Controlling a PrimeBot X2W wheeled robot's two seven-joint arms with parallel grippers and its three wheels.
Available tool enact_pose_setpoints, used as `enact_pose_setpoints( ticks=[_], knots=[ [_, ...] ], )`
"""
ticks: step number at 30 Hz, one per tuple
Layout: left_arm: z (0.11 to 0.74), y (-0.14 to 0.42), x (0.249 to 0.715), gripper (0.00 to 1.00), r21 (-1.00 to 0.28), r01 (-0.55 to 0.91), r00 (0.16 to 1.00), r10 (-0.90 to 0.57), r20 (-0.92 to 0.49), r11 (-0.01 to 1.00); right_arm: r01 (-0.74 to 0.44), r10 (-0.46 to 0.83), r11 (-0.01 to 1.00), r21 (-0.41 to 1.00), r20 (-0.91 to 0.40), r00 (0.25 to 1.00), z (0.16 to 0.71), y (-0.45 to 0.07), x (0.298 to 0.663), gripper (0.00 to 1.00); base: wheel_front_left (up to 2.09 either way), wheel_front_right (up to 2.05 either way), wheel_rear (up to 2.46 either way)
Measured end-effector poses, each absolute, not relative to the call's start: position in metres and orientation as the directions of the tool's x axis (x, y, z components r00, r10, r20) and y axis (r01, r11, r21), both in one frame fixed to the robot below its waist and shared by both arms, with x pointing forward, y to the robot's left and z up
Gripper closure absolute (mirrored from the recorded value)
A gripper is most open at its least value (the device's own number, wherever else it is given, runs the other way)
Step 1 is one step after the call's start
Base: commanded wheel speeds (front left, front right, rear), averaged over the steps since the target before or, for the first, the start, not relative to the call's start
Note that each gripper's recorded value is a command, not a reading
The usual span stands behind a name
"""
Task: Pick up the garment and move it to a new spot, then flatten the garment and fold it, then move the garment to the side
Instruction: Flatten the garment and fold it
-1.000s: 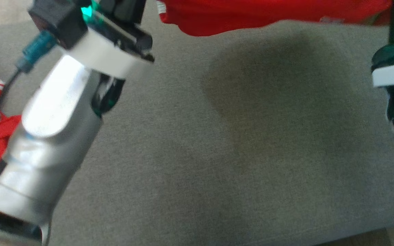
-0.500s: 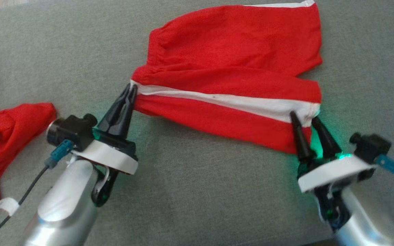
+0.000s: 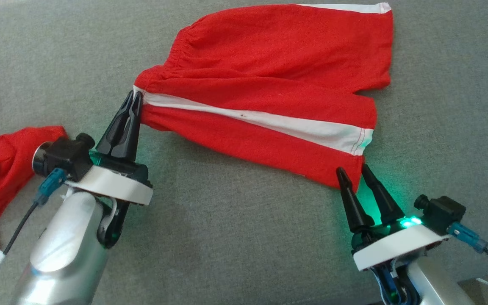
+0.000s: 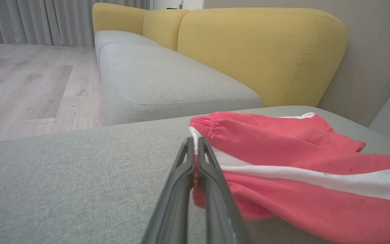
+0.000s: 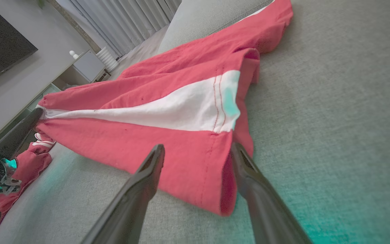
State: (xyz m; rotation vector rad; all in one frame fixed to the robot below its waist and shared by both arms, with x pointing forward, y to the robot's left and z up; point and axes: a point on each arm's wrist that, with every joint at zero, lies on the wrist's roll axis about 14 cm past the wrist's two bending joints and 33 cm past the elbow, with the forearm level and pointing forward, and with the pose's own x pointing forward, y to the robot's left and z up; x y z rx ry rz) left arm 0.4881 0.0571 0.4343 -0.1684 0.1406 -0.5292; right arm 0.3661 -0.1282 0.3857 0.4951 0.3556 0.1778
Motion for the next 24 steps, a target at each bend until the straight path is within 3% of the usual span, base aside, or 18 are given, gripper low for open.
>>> enact_pose_setpoints(
  ticks=[24],
  knots=[
    [0.433,0.065,0.485,1.0,-0.179,0.483,0.857,-0.504,-0.103,0.857,-0.061,0.259,0.829,0.556,-0.285,0.923,0.381,-0.124,0.398,0.0,0.0,0.0,0.0]
  ],
)
